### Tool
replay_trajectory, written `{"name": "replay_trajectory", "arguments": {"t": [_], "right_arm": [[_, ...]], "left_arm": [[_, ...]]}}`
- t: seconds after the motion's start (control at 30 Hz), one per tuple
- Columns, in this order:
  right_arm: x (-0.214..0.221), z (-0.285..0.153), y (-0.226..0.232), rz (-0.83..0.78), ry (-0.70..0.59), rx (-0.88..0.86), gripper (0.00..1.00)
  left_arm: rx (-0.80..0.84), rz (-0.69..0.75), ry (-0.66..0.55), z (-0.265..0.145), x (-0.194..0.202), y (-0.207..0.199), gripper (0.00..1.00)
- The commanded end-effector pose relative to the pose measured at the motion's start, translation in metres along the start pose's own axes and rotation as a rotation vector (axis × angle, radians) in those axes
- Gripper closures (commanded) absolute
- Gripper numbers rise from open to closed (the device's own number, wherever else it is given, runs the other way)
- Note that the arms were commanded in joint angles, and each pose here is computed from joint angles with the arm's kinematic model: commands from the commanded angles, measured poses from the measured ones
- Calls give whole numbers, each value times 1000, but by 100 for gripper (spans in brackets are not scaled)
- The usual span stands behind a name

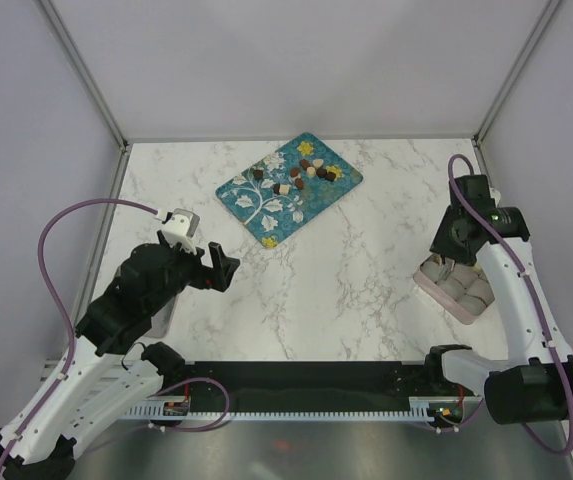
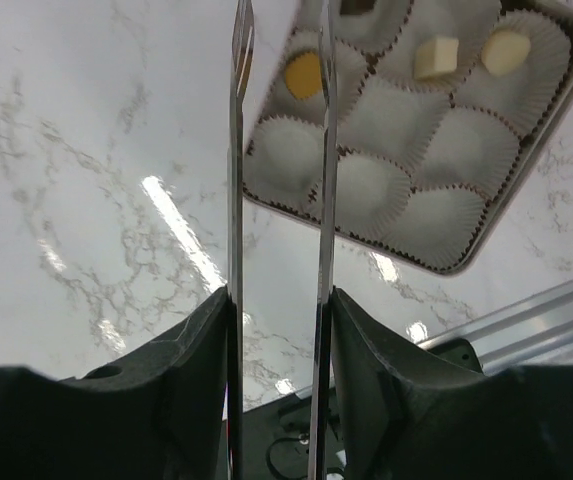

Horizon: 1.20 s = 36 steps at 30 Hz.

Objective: Pack the chocolate

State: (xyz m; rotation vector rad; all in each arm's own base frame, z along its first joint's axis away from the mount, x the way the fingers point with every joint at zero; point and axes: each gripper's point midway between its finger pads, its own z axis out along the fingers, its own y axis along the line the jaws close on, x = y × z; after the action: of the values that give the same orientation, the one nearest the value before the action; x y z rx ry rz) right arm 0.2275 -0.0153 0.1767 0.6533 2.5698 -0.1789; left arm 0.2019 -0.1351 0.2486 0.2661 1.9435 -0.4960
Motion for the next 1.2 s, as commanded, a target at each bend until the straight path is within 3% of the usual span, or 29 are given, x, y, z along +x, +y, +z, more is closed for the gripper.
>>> {"name": "replay_trajectory", "arguments": {"t": [0.0, 0.2, 0.5, 0.63, 0.87, 1.17], "right_arm": [[-39, -33, 18, 0, -104, -105, 51], [-73, -43, 77, -105, -163, -220, 51], [-86, -35, 234, -446, -260, -457, 49], [-88, -3, 273, -563, -230, -484, 49], [-94, 33, 299, -711, -245, -458, 46], [-87, 77, 306, -725, -212, -393, 44]], "left_arm": [[13, -5, -23, -1, -6, -3, 0], [-1, -5, -27, -1, -7, -1, 0], [-28, -3, -46, -3, -10, 4, 0], [-42, -2, -47, -3, -10, 7, 0], [-74, -1, -46, -1, -10, 12, 0], [-87, 4, -35, 2, -8, 14, 0]]}}
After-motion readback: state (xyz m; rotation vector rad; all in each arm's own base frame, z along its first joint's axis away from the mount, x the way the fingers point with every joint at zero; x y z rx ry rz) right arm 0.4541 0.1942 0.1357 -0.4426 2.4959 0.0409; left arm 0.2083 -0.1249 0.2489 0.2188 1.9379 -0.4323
